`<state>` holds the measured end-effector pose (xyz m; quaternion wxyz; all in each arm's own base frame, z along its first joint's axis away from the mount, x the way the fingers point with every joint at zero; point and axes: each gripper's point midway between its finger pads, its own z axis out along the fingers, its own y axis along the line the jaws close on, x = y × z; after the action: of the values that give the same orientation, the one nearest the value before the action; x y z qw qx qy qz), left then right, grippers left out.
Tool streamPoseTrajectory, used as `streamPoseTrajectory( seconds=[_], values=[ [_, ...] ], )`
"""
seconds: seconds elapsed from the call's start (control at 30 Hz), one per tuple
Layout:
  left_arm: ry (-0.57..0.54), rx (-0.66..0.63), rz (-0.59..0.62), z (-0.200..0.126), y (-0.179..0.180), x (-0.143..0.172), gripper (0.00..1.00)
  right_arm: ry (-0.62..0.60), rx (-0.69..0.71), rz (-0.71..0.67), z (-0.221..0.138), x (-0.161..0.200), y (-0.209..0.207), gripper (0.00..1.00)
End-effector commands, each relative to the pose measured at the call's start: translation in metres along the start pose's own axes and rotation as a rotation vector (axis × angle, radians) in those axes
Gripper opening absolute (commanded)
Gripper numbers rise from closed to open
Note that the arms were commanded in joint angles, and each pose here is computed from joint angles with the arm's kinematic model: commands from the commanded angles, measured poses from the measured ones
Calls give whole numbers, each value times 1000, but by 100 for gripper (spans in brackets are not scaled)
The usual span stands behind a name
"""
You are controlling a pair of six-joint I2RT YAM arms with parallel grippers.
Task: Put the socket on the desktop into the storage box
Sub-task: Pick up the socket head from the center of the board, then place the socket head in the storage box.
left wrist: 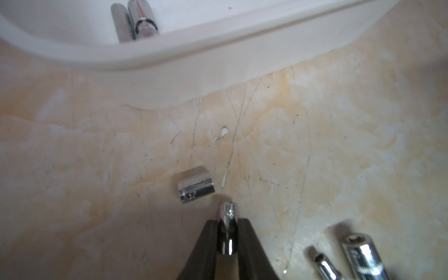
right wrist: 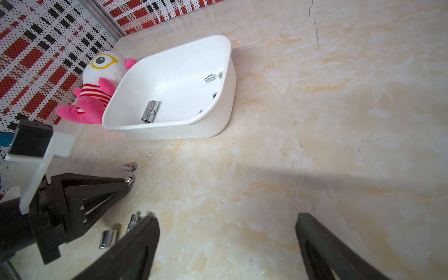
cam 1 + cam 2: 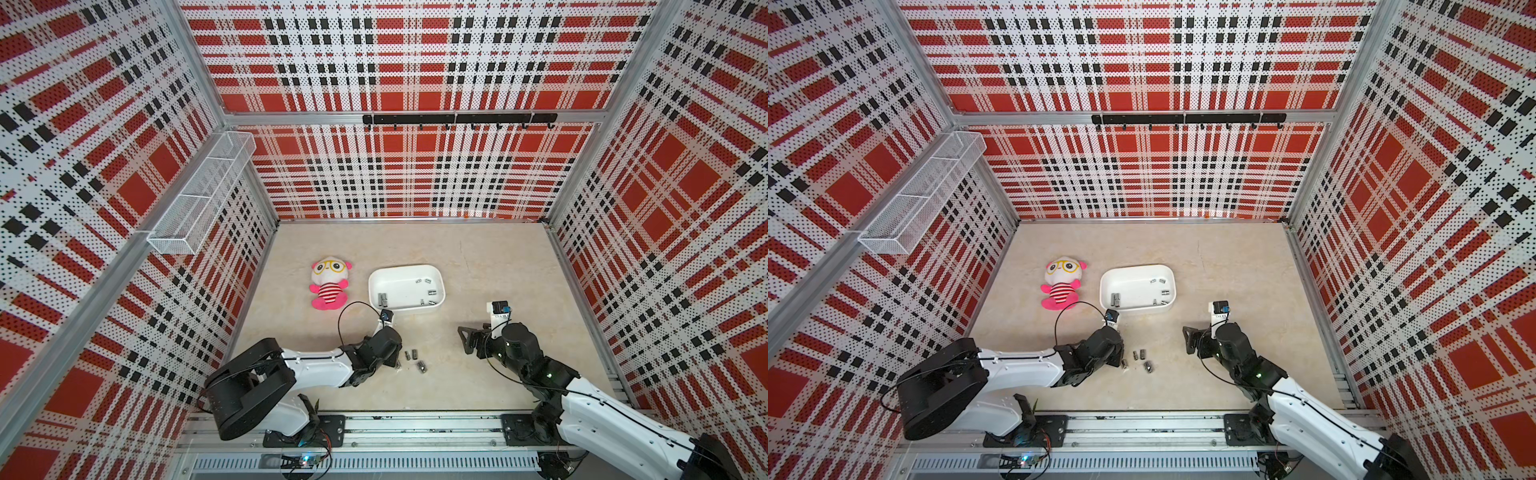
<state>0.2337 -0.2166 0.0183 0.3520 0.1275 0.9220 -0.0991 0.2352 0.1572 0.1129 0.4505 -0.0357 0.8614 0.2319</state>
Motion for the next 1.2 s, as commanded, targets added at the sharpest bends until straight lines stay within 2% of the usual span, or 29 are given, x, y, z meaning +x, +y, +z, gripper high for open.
streamPoseTrajectory(
  seconds=[0.0, 0.2, 0.37, 0.5, 0.7, 0.83, 1.0, 1.17],
  values=[
    [-5, 1, 20, 1, -6, -6, 18, -20, 3, 9, 0, -6, 0, 95],
    [8, -18, 38, 4, -7, -2, 13, -21, 12, 9, 1, -7, -1, 95],
    [2, -20, 59, 4, -11, -4, 0, -18, 18, 8, 1, -6, -2, 95],
    [-26, 13, 104, -4, -29, -11, 0, -15, 25, 6, 2, -5, -3, 95],
    [-153, 125, 87, -36, -69, -51, 0, 3, 32, -2, 6, -2, -3, 95],
    [-239, 193, -36, -50, -75, -90, 0, 8, 18, -4, 6, -1, -1, 95],
    [-248, 249, -195, -29, -61, -135, 0, 13, 0, -5, 7, 0, 3, 94],
    [-225, 187, -227, 5, -46, -161, 0, 25, -18, -8, 8, 2, 7, 94]
  ],
)
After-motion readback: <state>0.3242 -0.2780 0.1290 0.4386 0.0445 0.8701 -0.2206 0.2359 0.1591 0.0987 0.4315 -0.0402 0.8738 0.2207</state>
